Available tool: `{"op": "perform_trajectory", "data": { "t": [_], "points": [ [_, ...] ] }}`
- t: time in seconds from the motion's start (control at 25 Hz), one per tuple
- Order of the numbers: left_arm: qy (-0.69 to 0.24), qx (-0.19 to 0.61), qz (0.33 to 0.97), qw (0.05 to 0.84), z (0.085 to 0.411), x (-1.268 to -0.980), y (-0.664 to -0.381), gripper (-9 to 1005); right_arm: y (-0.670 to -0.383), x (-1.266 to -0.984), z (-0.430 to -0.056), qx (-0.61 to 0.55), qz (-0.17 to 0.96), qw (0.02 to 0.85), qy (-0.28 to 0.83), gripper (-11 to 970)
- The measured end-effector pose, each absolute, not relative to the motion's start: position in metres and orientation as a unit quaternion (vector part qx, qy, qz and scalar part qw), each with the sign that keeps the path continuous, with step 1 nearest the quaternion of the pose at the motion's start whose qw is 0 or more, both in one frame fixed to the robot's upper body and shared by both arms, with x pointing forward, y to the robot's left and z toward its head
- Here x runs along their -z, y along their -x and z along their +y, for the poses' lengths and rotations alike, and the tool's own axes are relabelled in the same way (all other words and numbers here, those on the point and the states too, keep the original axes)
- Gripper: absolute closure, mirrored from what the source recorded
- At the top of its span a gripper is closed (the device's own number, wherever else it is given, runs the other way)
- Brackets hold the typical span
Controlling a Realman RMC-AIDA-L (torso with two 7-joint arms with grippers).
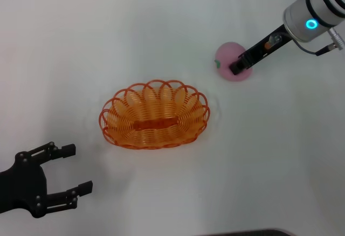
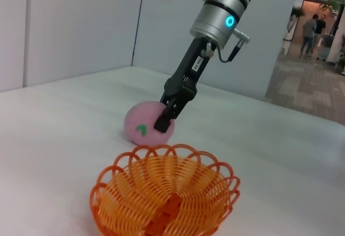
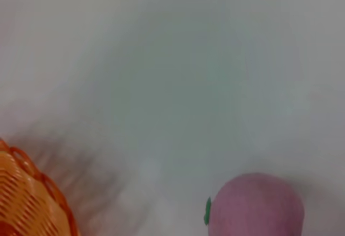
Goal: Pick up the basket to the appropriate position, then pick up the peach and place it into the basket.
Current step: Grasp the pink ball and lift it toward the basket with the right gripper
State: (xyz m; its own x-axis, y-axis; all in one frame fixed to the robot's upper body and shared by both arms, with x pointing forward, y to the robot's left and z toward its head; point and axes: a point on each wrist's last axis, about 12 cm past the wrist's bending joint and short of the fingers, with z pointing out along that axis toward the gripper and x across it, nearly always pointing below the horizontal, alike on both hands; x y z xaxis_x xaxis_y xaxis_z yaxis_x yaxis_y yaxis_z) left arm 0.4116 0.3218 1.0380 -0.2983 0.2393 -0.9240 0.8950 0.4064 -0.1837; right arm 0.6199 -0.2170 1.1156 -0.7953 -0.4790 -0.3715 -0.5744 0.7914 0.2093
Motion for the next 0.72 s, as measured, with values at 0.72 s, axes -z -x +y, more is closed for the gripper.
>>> {"op": "perform_trajectory", "data": {
  "t": [0.72],
  "points": [
    [-0.389, 0.376, 0.714, 0.443, 0.322, -1.037, -0.411, 143, -0.593, -1.157, -0.217, -0.322, 0.887, 0.172, 0.283, 740]
  ]
}}
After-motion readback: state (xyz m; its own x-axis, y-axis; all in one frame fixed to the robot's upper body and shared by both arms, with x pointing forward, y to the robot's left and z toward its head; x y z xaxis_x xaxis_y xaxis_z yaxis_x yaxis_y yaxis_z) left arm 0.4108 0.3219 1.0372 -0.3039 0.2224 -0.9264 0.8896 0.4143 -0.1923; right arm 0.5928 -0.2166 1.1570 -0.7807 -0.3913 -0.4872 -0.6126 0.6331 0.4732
